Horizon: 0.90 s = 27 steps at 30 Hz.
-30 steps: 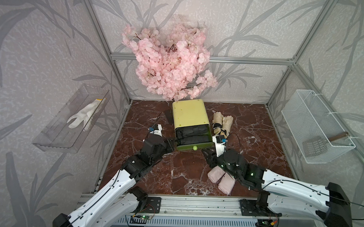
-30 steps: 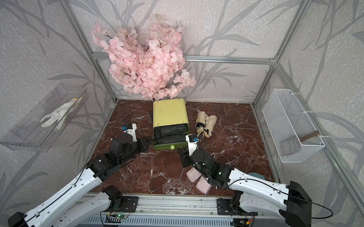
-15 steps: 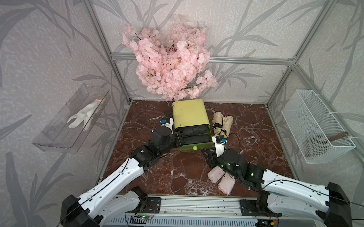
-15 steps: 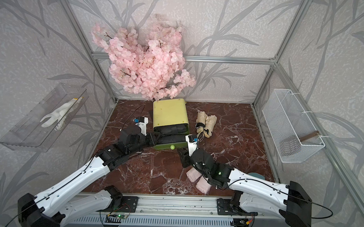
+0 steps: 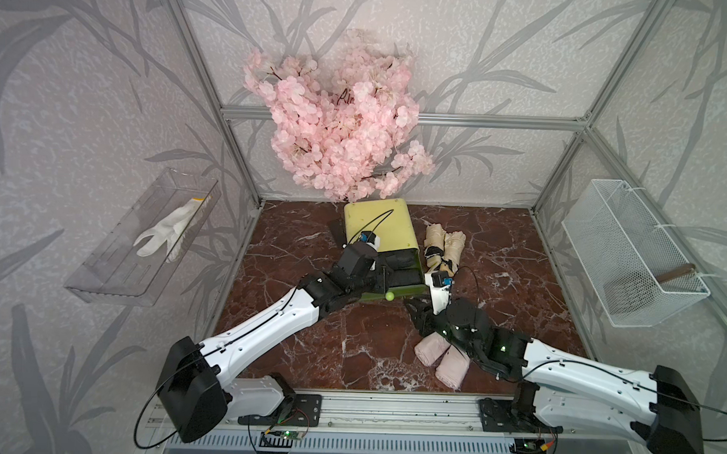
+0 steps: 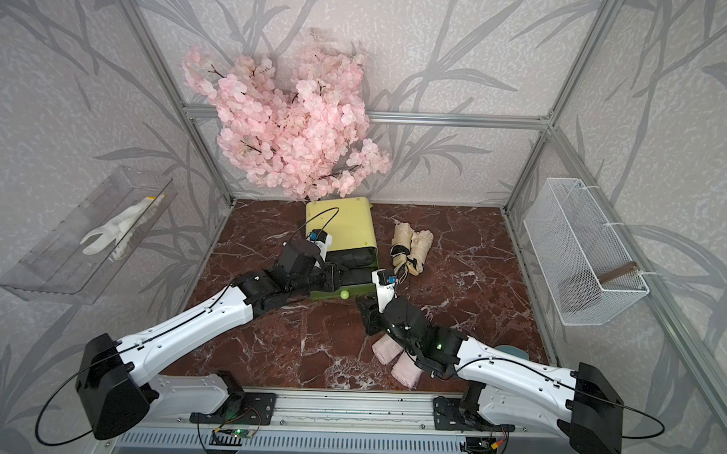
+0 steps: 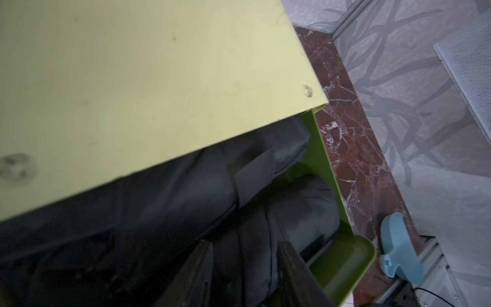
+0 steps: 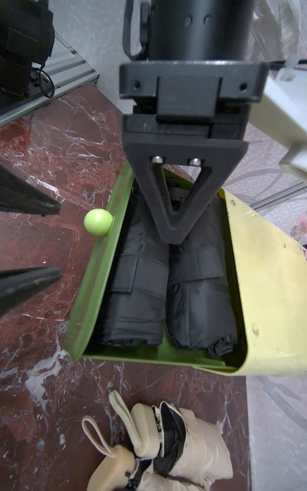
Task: Place the umbrella in the drawer by color
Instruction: Close the drawer in the storage box.
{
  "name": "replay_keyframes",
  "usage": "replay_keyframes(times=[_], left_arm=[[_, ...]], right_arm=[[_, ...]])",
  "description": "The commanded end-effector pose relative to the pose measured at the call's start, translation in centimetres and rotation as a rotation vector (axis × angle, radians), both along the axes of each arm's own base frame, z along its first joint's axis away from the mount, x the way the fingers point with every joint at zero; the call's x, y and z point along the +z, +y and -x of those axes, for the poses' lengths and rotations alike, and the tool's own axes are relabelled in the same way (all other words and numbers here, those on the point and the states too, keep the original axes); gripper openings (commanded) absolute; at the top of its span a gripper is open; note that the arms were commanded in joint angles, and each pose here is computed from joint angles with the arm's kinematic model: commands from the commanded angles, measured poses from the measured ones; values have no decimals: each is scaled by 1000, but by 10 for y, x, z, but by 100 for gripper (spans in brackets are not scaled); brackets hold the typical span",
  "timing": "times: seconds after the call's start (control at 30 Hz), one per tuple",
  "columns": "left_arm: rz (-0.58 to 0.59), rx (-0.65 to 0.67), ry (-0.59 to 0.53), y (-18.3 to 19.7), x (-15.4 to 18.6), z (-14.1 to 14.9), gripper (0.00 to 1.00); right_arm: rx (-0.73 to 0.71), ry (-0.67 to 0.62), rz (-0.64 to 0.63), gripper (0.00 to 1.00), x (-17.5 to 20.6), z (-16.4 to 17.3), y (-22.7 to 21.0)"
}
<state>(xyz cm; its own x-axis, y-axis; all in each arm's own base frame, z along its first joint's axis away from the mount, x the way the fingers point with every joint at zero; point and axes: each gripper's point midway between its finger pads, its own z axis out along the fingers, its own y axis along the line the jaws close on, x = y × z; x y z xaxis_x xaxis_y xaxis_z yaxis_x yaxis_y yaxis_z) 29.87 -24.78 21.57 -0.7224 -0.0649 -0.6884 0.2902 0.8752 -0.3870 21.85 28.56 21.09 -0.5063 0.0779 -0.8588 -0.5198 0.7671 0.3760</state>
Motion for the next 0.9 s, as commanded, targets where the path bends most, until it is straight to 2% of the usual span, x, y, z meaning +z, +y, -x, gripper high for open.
replay_keyframes(times=[0.0, 0.33, 0.53, 0.7, 0.87], left_arm=[[-49, 17, -45, 9, 12, -3, 57], [56, -20, -159, 4, 68, 1, 62], [30, 46, -255, 34, 104, -5, 72], [22, 176, -274, 73, 110, -49, 81], [11, 201, -228, 90, 95, -104, 84]], right_arm=[[-14, -10, 12, 37, -1, 0, -8], [3, -5, 6, 37, 0, 0, -3], [19, 32, -22, 38, -6, 1, 6], [25, 62, -44, 41, -13, -2, 19], [29, 88, -72, 43, -17, -8, 33]])
